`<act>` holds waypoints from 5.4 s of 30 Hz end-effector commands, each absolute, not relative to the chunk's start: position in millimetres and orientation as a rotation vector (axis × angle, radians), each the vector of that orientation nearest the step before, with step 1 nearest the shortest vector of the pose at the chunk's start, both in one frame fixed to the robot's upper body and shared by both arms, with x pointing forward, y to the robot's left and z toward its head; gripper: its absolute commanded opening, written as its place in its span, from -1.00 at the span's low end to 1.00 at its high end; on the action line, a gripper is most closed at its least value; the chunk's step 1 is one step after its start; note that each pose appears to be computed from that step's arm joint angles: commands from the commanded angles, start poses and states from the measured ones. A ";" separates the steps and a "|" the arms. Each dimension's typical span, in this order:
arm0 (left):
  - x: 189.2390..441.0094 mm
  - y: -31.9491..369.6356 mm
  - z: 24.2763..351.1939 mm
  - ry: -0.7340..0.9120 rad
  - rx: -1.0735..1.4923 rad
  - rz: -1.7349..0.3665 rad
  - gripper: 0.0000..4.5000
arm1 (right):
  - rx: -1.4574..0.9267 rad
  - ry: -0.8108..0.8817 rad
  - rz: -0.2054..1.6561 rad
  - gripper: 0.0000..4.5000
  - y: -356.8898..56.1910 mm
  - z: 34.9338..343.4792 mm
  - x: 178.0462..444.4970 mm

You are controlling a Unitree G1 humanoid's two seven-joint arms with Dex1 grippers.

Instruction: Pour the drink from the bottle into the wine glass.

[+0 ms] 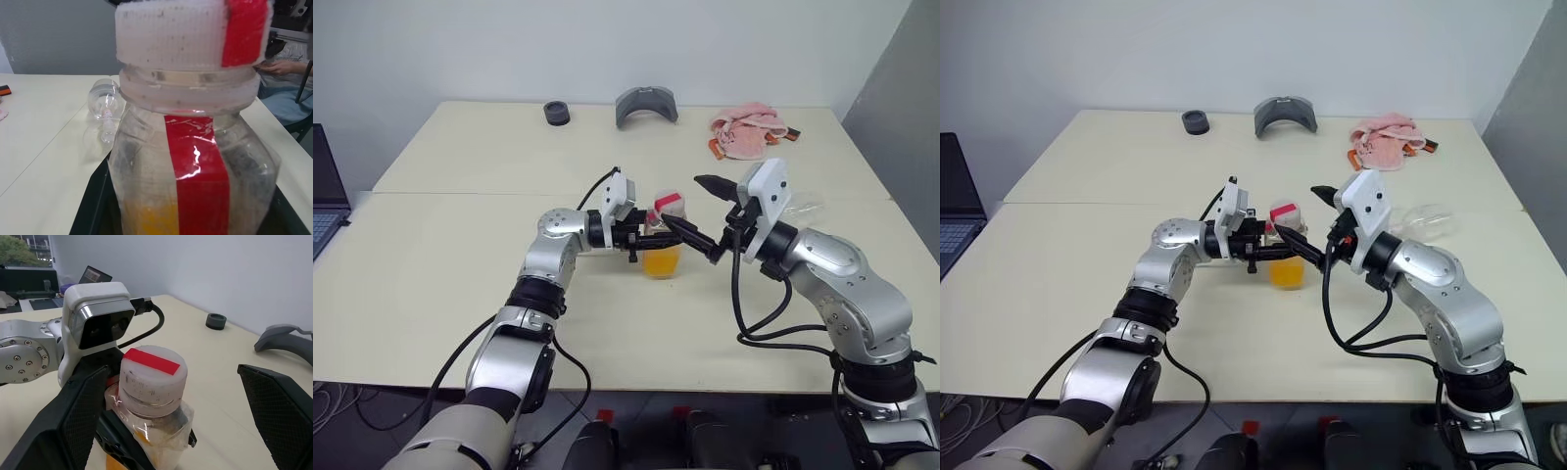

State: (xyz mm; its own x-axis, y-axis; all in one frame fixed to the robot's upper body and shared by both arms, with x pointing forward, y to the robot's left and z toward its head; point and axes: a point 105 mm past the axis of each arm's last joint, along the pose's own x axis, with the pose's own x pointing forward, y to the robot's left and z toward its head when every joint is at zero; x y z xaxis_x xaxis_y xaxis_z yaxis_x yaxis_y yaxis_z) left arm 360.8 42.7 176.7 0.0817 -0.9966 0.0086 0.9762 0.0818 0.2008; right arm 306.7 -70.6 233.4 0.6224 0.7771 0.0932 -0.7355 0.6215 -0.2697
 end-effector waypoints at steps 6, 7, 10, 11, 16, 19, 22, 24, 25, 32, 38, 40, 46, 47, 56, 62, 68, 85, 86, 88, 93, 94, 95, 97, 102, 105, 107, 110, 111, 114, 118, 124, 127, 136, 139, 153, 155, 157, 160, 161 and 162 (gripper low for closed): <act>360.9 40.6 195.0 -0.229 0.193 -1.484 -0.26 | -0.229 -0.279 0.843 1.00 -69.4 247.2 307.9; 360.9 40.6 195.0 -0.229 0.193 -1.484 -0.26 | -0.230 -0.279 0.840 1.00 -69.6 247.1 308.5; 360.8 40.7 195.1 -0.229 0.192 -1.485 -0.26 | -0.240 -0.279 0.826 1.00 -70.3 246.6 310.6; 360.7 40.7 195.2 -0.229 0.192 -1.485 -0.26 | -0.242 -0.280 0.824 1.00 -70.4 246.6 311.1; 360.8 40.6 195.2 -0.229 0.193 -1.484 -0.26 | -0.246 -0.283 0.819 1.00 -70.4 246.6 311.7; 361.0 40.5 195.1 -0.229 0.192 -1.483 -0.26 | -0.246 -0.283 0.822 1.00 -70.0 246.2 311.7; 361.3 40.6 194.8 -0.228 0.193 -1.482 -0.26 | -0.244 -0.281 0.832 1.00 -68.7 245.4 310.9; 361.4 40.7 194.7 -0.228 0.193 -1.481 -0.26 | -0.242 -0.280 0.840 1.00 -67.8 245.0 309.8; 361.4 40.7 194.6 -0.227 0.193 -1.481 -0.26 | -0.238 -0.278 0.848 1.00 -67.0 244.6 308.8; 361.4 41.1 194.5 -0.229 0.195 -1.479 -0.26 | -0.166 -0.259 0.894 1.00 -63.0 244.5 304.0; 361.3 41.7 194.5 -0.228 0.197 -1.478 -0.26 | -0.094 -0.229 0.933 1.00 -60.6 244.7 300.7; 361.3 41.7 194.5 -0.227 0.197 -1.479 -0.26 | -0.094 -0.222 0.932 1.00 -60.7 244.1 301.6; 361.0 40.9 194.6 -0.229 0.197 -1.481 -0.26 | -0.078 -0.214 0.937 1.00 -58.9 245.2 306.6; 361.0 40.7 194.6 -0.229 0.196 -1.481 -0.26 | -0.078 -0.214 0.937 1.00 -58.8 245.3 307.4; 360.4 40.5 193.8 -0.231 0.192 -1.478 -0.26 | -0.064 -0.211 0.945 0.73 -56.8 245.5 310.0; 359.4 40.7 192.5 -0.228 0.190 -1.481 -0.26 | -0.059 -0.212 0.954 -0.19 -55.2 245.6 308.7; 359.7 42.5 190.6 -0.225 0.191 -1.476 -0.26 | -0.101 -0.218 0.968 -0.23 -54.0 244.7 306.5; 369.6 47.5 204.7 -0.275 0.146 -1.381 -0.26 | -0.315 -0.464 0.712 -0.25 -95.9 277.2 308.5; 370.9 48.0 205.9 -0.279 0.137 -1.369 -0.26 | -0.333 -0.449 0.663 -0.25 -108.3 272.3 309.8; 373.2 49.1 207.7 -0.286 0.123 -1.348 -0.26 | -0.364 -0.411 0.576 -0.25 -129.9 260.0 312.0; 373.6 50.2 207.8 -0.293 0.114 -1.334 -0.26 | -0.380 -0.175 0.347 -0.25 -194.6 177.9 301.1; 373.6 50.7 208.0 -0.295 0.114 -1.332 -0.26 | -0.363 -0.133 0.292 -0.25 -207.6 162.9 297.8; 373.8 51.3 208.4 -0.297 0.112 -1.329 -0.26 | -0.347 -0.099 0.240 -0.25 -219.3 150.2 294.8; 374.4 52.3 209.2 -0.302 0.110 -1.321 -0.26 | -0.315 -0.034 0.137 -0.25 -242.6 128.2 290.0; 376.1 56.3 209.0 -0.300 0.110 -1.309 -0.26 | -0.266 0.097 0.039 -0.25 -272.5 94.0 282.4; 377.6 59.1 210.1 -0.303 0.116 -1.296 -0.26 | -0.209 0.146 0.038 0.18 -279.2 86.5 280.5; 379.2 62.2 211.9 -0.308 0.119 -1.279 -0.26 | -0.199 0.148 0.039 0.52 -282.4 88.6 280.3; 383.9 70.9 215.1 -0.314 0.122 -1.233 -0.26 | -0.243 0.134 0.050 0.93 -285.4 96.7 280.2; 388.0 77.7 217.7 -0.316 0.117 -1.195 -0.26 | -0.294 0.120 0.058 1.00 -286.3 103.0 280.0; 404.4 106.6 223.6 -0.318 0.147 -1.018 -0.26 | -0.443 0.075 0.187 1.00 -268.3 124.0 278.7; 426.9 147.1 228.7 -0.320 0.188 -0.714 -0.26 | -0.410 0.004 0.484 1.00 -208.1 147.4 277.2; 441.4 230.1 227.7 -0.304 0.137 -0.248 -0.26 | -0.358 -0.132 0.831 1.00 -108.1 185.0 297.2; 437.1 266.9 224.9 -0.300 0.097 -0.093 -0.26 | -0.339 -0.179 0.921 1.00 -62.5 198.3 314.8; 432.5 279.5 212.0 -0.290 0.071 -0.032 -0.26 | -0.351 -0.190 1.032 1.00 1.0 197.5 328.9; 433.7 274.6 203.6 -0.273 0.060 -0.050 -0.26 | -0.352 -0.191 1.044 1.00 10.3 195.8 329.5; 436.8 252.8 185.4 -0.231 0.098 -0.177 0.97 | -0.315 -0.170 1.062 1.00 19.3 192.6 322.2; 434.5 253.5 182.3 -0.232 0.102 -0.177 0.97 | -0.309 -0.161 1.056 1.00 16.0 191.2 321.0; 431.9 256.4 179.2 -0.234 0.102 -0.161 0.97 | -0.302 -0.153 1.049 1.00 12.3 190.2 319.9; 428.6 260.7 176.0 -0.236 0.096 -0.143 0.97 | -0.279 -0.148 1.043 1.00 9.9 191.2 318.5; 427.7 261.7 175.6 -0.238 0.096 -0.139 0.97 | -0.272 -0.147 1.041 1.00 9.5 191.8 318.3; 426.8 263.2 175.5 -0.240 0.092 -0.132 0.97 | -0.265 -0.149 1.039 1.00 9.3 192.6 318.2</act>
